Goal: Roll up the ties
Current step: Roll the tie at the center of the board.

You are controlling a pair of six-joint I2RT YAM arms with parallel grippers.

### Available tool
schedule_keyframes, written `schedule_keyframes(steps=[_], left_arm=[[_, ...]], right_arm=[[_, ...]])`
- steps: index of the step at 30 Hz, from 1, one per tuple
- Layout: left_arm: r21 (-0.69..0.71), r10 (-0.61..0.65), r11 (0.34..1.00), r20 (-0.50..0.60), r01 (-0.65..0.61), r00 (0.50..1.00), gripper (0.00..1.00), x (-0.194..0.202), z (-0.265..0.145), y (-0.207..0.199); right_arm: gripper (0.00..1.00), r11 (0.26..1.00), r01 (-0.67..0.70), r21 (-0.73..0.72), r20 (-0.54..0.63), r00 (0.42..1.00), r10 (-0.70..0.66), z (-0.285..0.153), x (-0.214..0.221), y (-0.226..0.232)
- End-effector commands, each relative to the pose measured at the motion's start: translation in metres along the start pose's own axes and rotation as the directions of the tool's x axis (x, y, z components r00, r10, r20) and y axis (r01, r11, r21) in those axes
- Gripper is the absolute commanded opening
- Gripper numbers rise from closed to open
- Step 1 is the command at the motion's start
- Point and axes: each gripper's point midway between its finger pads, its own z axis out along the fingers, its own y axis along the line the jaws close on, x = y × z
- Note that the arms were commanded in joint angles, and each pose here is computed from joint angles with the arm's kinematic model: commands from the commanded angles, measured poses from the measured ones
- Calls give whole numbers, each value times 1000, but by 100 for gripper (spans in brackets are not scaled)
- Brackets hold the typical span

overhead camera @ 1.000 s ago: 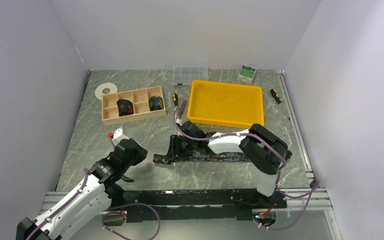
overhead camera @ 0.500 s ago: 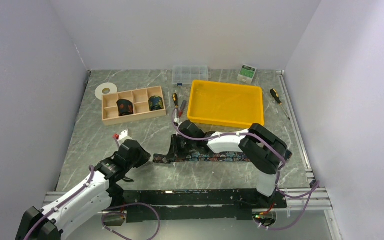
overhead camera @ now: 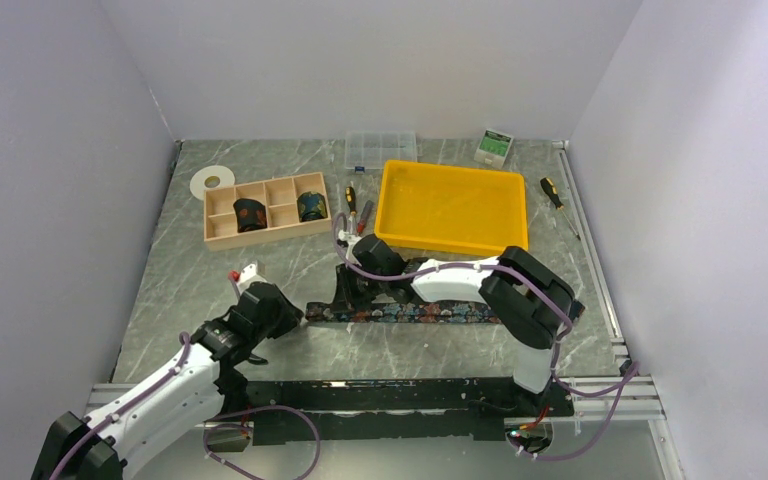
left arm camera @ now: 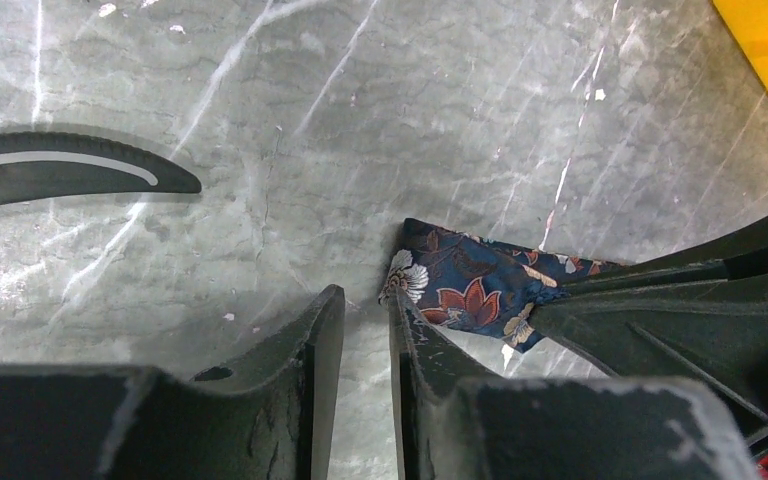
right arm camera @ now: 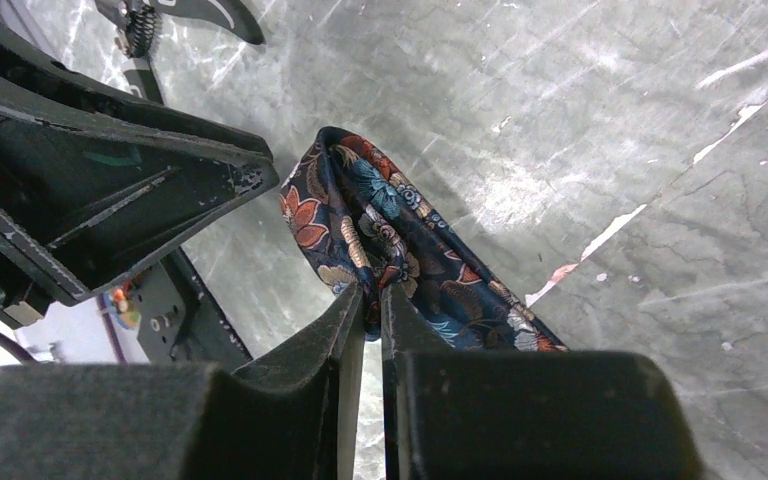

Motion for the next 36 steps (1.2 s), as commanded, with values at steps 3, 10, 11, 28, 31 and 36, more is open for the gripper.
schedule_keyframes(steps=[3,10,11,28,31,36], left_arm=[[37,-22,999,18,21,1000,33,-5,0,-8],[60,-18,998,23,16,1000,48,-10,0,-14],[72,-14,997,19,12,1000,50,-10,0,-17],[233,25,972,-157,12,987,52,15,21,-33],[261,42,965,-188,9,981,48,22,22,-35],[293,71,956,-218,-4,973,35,29,20,-37]], right_arm=[[13,994,104,16,10,994,-105,7,-6,-4],[14,996,86,27,-15,996,-85,12,3,-15],[14,996,81,29,-15,997,-81,12,3,-16],[13,997,60,51,-22,998,-59,11,16,-30],[14,997,56,51,-21,998,-55,12,17,-32],[13,997,50,54,-23,999,-49,12,19,-33]])
